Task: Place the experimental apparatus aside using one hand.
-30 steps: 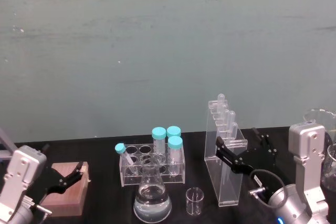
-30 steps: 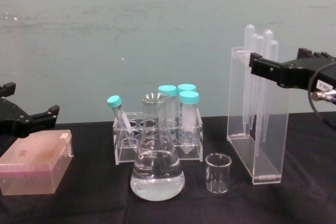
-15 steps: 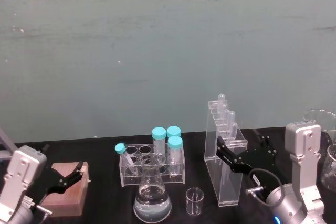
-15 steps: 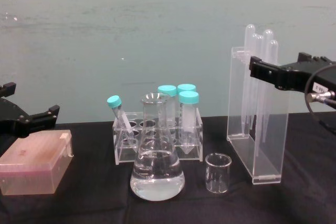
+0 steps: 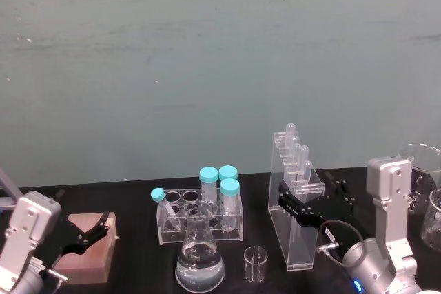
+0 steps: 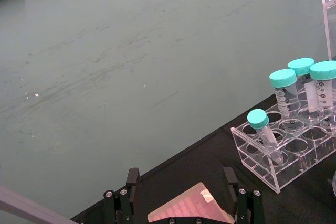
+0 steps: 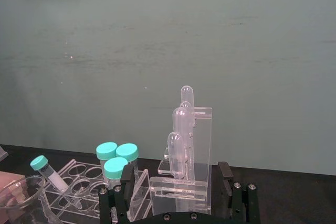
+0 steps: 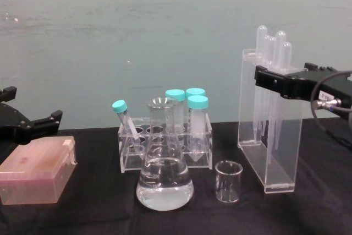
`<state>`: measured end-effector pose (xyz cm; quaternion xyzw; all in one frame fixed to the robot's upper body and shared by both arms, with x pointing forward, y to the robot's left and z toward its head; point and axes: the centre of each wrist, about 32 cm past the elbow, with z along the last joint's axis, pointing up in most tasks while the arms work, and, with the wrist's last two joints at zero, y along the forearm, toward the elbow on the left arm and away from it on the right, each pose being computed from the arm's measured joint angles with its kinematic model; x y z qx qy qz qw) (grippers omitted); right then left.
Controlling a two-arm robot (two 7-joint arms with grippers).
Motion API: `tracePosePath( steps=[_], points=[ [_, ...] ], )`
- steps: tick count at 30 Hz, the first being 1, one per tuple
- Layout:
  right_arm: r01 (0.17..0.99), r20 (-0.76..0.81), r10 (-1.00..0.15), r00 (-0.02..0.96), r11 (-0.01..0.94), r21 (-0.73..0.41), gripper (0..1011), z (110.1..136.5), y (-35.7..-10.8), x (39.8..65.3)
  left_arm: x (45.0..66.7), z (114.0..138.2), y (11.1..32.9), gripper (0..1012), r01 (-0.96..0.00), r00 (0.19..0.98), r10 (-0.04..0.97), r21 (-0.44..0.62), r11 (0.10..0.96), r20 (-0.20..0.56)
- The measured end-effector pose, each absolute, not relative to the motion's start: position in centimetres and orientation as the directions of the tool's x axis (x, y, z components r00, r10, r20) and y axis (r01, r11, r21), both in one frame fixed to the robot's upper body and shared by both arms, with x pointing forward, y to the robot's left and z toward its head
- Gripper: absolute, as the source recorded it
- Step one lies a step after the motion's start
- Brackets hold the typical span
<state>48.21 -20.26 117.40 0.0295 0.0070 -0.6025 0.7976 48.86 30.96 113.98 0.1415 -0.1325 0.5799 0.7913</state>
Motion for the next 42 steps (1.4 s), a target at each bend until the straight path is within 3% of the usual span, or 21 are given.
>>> tracePosePath(
  steps=[42],
  points=[
    [0.971,-0.063,-0.969,0.238,0.237,0.030,1003,117.4,-19.4,49.3,48.9,114.0,31.0,1000,-0.955,0.292,0.880,0.070,0.287,0.374]
  ],
)
